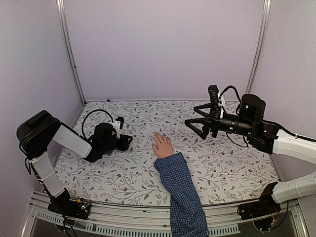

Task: Paint the nails
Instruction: Place the nail polish bottle at the center of the board, then reset both arms

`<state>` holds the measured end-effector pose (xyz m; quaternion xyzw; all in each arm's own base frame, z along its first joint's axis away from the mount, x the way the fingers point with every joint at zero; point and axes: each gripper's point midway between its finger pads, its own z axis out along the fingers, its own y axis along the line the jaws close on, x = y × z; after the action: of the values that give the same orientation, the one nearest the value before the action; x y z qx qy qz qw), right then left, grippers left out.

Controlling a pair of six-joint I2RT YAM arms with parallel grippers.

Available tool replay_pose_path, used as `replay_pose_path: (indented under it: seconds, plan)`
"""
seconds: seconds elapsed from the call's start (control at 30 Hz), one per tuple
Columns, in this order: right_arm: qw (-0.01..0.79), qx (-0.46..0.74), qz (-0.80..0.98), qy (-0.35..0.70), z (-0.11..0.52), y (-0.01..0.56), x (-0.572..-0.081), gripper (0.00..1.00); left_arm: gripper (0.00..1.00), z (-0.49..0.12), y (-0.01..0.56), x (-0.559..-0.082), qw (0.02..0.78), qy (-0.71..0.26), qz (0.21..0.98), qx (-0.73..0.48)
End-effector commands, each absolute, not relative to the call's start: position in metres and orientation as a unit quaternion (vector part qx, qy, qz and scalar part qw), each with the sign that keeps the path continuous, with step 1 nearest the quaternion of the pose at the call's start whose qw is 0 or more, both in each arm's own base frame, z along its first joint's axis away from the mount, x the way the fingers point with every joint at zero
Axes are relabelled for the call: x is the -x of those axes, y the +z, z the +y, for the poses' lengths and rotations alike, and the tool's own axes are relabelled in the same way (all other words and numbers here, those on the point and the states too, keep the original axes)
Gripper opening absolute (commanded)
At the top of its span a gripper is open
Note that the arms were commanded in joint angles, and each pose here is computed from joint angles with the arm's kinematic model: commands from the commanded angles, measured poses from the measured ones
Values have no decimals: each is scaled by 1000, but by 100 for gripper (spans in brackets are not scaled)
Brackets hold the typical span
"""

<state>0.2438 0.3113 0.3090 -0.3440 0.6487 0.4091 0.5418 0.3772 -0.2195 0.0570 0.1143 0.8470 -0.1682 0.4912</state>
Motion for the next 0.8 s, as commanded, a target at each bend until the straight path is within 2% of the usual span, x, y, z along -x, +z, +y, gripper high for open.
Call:
replay_pose_path:
  seconds: [0.0,0.03,0.13,0.17,0.33,0.6,0.77]
  plan:
    - [547,338,644,414,311,316,-246,99,55,-221,72,-377,491,-170,846,-120]
    - [548,338,644,414,311,317,-246,99,61,-222,78,-376,492,-173,844,-121]
    - [548,333,647,412,310,315,-248,99,94,-226,99,-375,493,-180,841,-130]
    - [549,332,648,411,310,315,-249,99,99,-227,106,-376,491,-180,842,-132]
    - [545,327,652,414,310,313,-253,99,100,-229,144,-381,492,-174,841,-140]
    - [541,313,663,411,302,304,-260,99,100,-232,227,-379,527,-215,814,-116]
    - [541,297,676,404,289,291,-264,99,100,-221,257,-361,541,-212,807,-105]
